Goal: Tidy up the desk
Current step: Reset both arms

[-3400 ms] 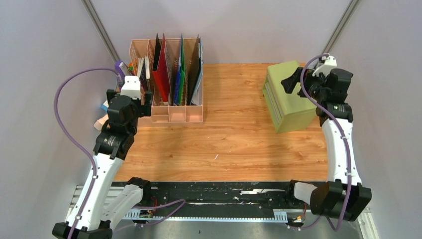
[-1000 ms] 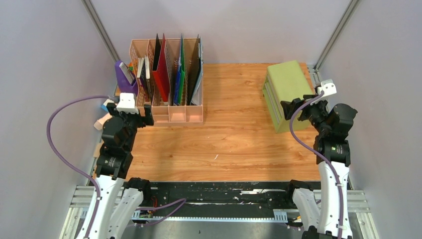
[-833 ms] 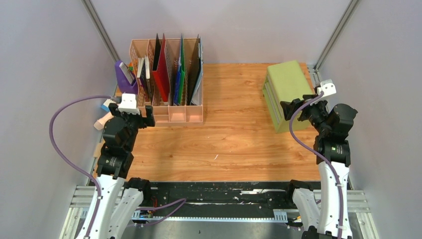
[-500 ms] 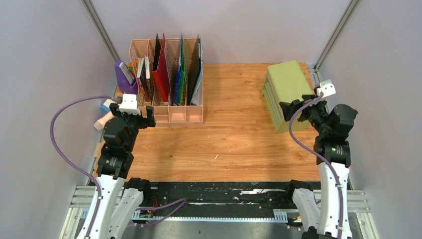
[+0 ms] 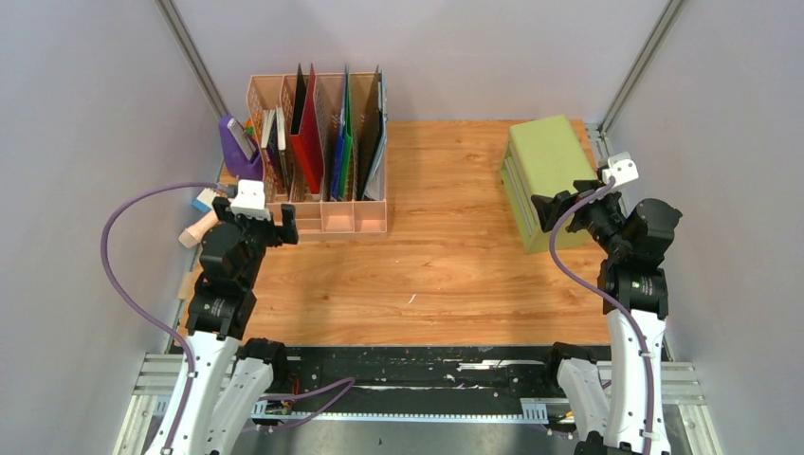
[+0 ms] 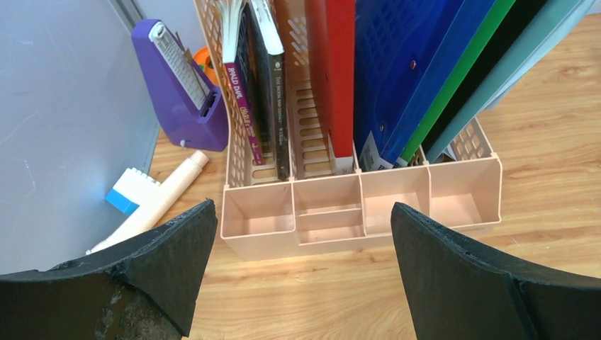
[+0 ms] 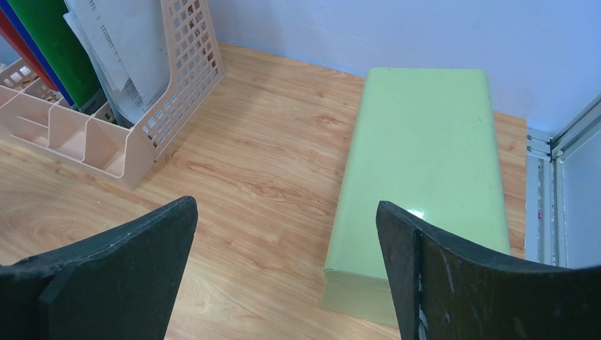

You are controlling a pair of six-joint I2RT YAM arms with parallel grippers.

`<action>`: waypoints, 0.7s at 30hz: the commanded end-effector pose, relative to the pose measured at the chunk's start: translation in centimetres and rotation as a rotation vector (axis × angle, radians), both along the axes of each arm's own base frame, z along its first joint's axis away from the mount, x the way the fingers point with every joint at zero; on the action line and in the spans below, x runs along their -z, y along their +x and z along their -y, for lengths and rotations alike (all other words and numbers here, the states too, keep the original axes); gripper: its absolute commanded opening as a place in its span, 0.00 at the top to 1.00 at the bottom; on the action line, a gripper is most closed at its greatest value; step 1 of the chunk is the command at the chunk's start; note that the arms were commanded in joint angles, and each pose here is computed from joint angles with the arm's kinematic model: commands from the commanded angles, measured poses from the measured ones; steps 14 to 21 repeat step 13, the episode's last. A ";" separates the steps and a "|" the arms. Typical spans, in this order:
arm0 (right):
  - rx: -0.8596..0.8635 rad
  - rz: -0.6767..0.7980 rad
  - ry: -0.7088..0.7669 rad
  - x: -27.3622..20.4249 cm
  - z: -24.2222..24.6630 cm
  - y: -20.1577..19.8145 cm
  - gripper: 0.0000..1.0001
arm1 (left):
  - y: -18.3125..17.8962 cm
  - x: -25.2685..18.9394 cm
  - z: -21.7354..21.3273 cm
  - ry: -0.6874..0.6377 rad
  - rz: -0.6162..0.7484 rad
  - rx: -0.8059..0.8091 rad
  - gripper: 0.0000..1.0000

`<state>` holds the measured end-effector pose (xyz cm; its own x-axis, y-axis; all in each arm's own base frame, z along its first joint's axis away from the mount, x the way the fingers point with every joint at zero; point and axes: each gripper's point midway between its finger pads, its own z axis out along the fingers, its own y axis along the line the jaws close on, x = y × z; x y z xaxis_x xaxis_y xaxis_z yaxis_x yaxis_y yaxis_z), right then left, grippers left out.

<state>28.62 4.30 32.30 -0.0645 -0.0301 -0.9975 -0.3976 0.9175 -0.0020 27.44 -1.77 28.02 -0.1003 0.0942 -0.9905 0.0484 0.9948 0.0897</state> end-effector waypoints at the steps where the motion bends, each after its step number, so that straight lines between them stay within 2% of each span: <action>1: -0.019 0.027 -0.021 -0.6 -0.1 -0.1 0.00 | 0.4 -0.8 0.0 0.006 0.041 0.006 0.00; 21: -0.028 0.023 -0.024 -0.4 -0.2 -0.1 0.00 | 0.6 -0.3 0.4 0.009 0.029 0.027 0.00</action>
